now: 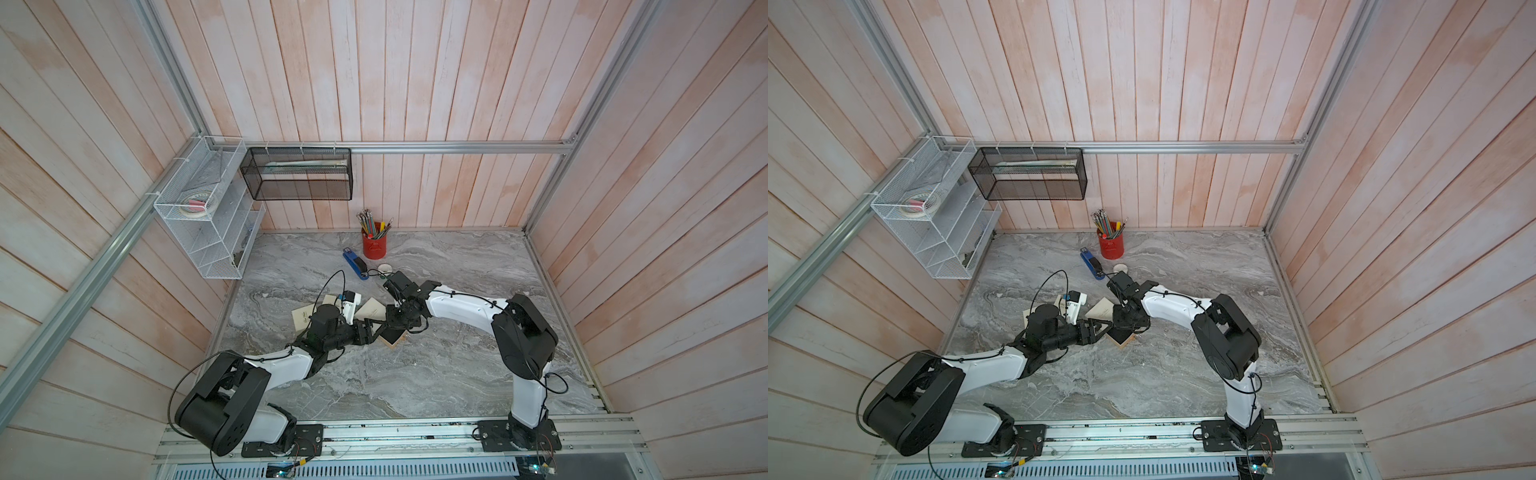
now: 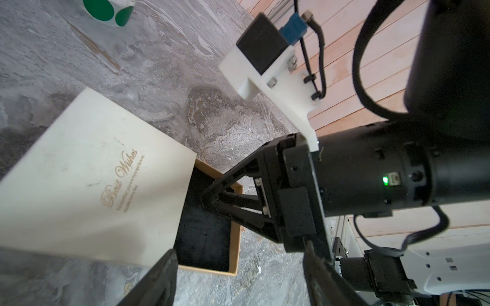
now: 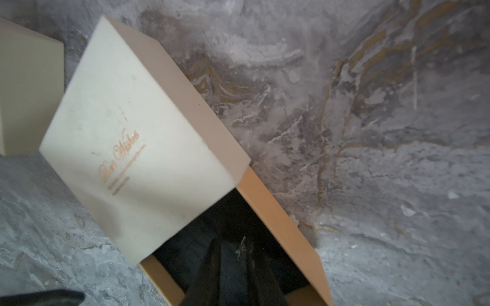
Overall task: Place the earrings into the drawer-style jewelry box
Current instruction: Adjust the earring in the inner lining.
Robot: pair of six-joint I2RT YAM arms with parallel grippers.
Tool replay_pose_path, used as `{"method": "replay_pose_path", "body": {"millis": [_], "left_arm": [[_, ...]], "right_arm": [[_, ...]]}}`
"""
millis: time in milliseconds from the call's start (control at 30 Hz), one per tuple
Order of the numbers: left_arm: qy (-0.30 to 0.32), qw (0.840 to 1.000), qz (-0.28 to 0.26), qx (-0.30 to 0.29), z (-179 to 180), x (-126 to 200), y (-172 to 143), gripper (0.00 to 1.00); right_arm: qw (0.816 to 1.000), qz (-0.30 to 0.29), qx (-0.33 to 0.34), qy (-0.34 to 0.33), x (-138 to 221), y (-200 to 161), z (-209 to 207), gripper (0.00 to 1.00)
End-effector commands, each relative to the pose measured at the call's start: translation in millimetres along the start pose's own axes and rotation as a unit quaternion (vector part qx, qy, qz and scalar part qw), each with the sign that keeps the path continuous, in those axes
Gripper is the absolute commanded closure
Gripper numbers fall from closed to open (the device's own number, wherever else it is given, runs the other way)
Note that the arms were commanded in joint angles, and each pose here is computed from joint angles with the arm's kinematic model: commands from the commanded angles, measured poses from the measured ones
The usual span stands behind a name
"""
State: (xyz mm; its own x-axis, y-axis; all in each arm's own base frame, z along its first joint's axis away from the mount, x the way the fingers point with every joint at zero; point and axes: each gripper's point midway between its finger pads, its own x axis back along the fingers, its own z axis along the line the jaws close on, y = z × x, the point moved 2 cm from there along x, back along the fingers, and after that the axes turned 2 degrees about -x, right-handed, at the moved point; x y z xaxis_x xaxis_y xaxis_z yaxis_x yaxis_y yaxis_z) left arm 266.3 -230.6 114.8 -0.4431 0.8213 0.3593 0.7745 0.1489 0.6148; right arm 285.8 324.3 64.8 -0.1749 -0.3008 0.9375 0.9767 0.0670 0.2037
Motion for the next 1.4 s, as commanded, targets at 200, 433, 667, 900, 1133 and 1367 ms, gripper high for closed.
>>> {"method": "replay_pose_path", "body": {"millis": [200,433,667,900,1133,1367], "left_arm": [[-0.012,1.0,0.0,-0.008,-2,-1,1,0.25],[-0.011,1.0,0.003,-0.008,-1,-3,0,0.25],[-0.009,1.0,0.005,-0.008,1,-3,0,0.25],[-0.008,1.0,0.006,-0.008,1,-3,-1,0.25],[-0.005,1.0,0.005,-0.01,1,-3,1,0.25],[-0.006,1.0,0.006,-0.018,-1,-6,6,0.25]], "right_arm": [[1.0,-0.001,0.01,-0.014,2,1,0,0.79],[1.0,0.009,0.012,-0.016,-6,-2,-1,0.82],[1.0,0.011,0.012,-0.017,-9,-1,-1,0.9],[1.0,0.002,0.011,-0.013,-1,1,1,0.98],[1.0,-0.016,0.001,0.018,19,6,7,1.0],[0.992,-0.023,-0.032,0.116,30,9,12,1.0]]}}
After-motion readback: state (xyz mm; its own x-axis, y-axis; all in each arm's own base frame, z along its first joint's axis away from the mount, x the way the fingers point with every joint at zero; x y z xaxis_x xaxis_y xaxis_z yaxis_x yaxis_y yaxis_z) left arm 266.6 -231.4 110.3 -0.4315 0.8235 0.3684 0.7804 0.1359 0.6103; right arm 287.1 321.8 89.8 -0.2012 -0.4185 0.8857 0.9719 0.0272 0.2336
